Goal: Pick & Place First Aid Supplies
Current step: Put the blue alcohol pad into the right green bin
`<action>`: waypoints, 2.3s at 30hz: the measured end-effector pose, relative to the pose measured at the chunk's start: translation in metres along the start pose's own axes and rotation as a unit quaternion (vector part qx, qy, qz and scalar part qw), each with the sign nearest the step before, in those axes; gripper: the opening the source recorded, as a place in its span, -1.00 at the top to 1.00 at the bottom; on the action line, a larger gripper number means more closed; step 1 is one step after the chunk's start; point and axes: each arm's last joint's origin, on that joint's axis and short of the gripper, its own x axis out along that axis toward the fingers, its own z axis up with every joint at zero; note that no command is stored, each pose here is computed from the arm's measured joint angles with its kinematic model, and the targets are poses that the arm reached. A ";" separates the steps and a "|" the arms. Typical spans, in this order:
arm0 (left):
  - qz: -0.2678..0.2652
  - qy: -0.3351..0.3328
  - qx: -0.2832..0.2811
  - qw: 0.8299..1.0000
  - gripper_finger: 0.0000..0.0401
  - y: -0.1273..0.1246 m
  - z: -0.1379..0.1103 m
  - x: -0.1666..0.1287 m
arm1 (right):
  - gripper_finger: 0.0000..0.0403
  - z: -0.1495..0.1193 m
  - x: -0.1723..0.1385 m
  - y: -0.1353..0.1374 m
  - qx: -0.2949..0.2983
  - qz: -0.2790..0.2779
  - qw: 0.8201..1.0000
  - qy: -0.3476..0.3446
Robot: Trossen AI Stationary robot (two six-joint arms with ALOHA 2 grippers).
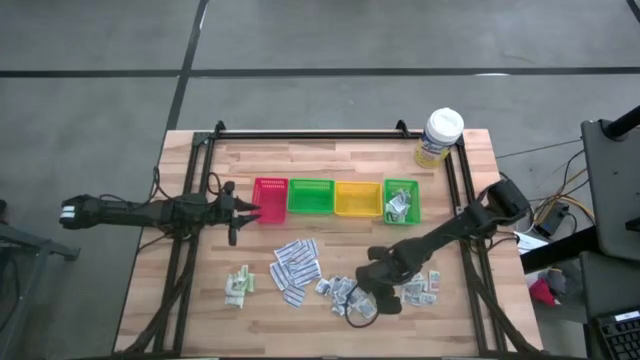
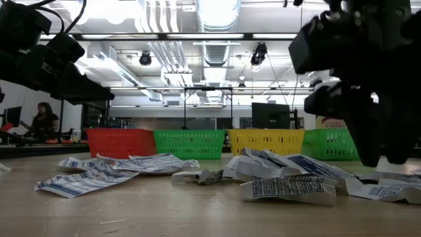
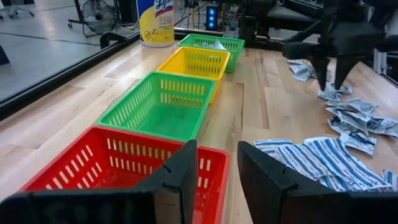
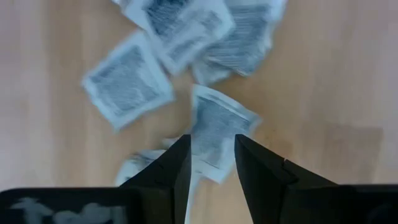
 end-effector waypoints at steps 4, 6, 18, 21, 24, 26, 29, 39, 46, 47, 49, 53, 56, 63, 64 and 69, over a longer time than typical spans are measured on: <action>0.000 0.000 0.000 1.000 0.44 0.000 0.000 0.000 | 0.41 -0.002 0.001 -0.004 0.005 -0.024 1.000 0.007; 0.000 0.000 0.000 1.000 0.44 0.000 0.000 0.000 | 0.42 -0.001 0.001 -0.004 0.005 -0.026 1.000 0.005; 0.000 0.000 0.000 1.000 0.44 0.000 0.000 0.000 | 0.41 -0.001 0.011 -0.006 0.016 -0.053 0.998 0.007; 0.000 0.000 0.000 1.000 0.44 0.000 0.000 0.000 | 0.45 0.000 0.014 -0.008 0.017 -0.064 0.998 0.010; 0.000 0.000 0.000 1.000 0.44 0.000 0.000 0.000 | 0.49 0.000 0.015 -0.009 0.015 -0.072 0.997 0.009; 0.000 0.000 0.000 1.000 0.44 0.000 0.000 0.000 | 0.53 0.000 0.015 -0.009 0.015 -0.076 0.997 0.008; 0.000 -0.001 0.000 1.000 0.44 0.000 0.000 0.000 | 0.59 -0.001 0.014 -0.010 0.014 -0.081 0.997 0.009; 0.000 -0.001 0.000 1.000 0.44 0.000 0.000 0.000 | 0.88 -0.003 0.015 -0.012 0.010 -0.091 0.996 0.021; 0.000 -0.001 0.000 1.000 0.44 0.000 0.000 0.000 | 0.96 -0.004 0.015 -0.012 0.009 -0.097 0.995 0.021; 0.000 -0.001 0.000 1.000 0.44 0.000 0.000 0.000 | 0.96 -0.004 0.014 -0.012 0.009 -0.098 0.995 0.021; 0.000 -0.001 0.000 1.000 0.44 0.000 0.000 0.000 | 0.96 -0.003 0.012 -0.012 0.009 -0.102 0.994 0.022; 0.000 -0.001 0.000 1.000 0.44 0.000 0.000 0.000 | 0.96 0.000 0.001 -0.010 0.007 -0.105 0.994 0.017; 0.000 -0.001 0.000 1.000 0.44 0.000 0.000 0.000 | 0.96 0.005 -0.015 -0.006 0.005 -0.097 0.995 -0.001; 0.000 -0.001 0.000 1.000 0.44 0.000 0.000 0.000 | 0.96 0.008 -0.032 -0.002 0.004 -0.087 0.996 -0.021; 0.000 -0.001 0.000 1.000 0.44 0.000 0.000 0.000 | 0.96 0.008 -0.035 -0.001 0.004 -0.086 0.996 -0.026; 0.000 -0.001 0.000 1.000 0.44 0.000 0.000 0.000 | 0.96 0.004 -0.046 -0.005 0.026 -0.138 0.989 -0.034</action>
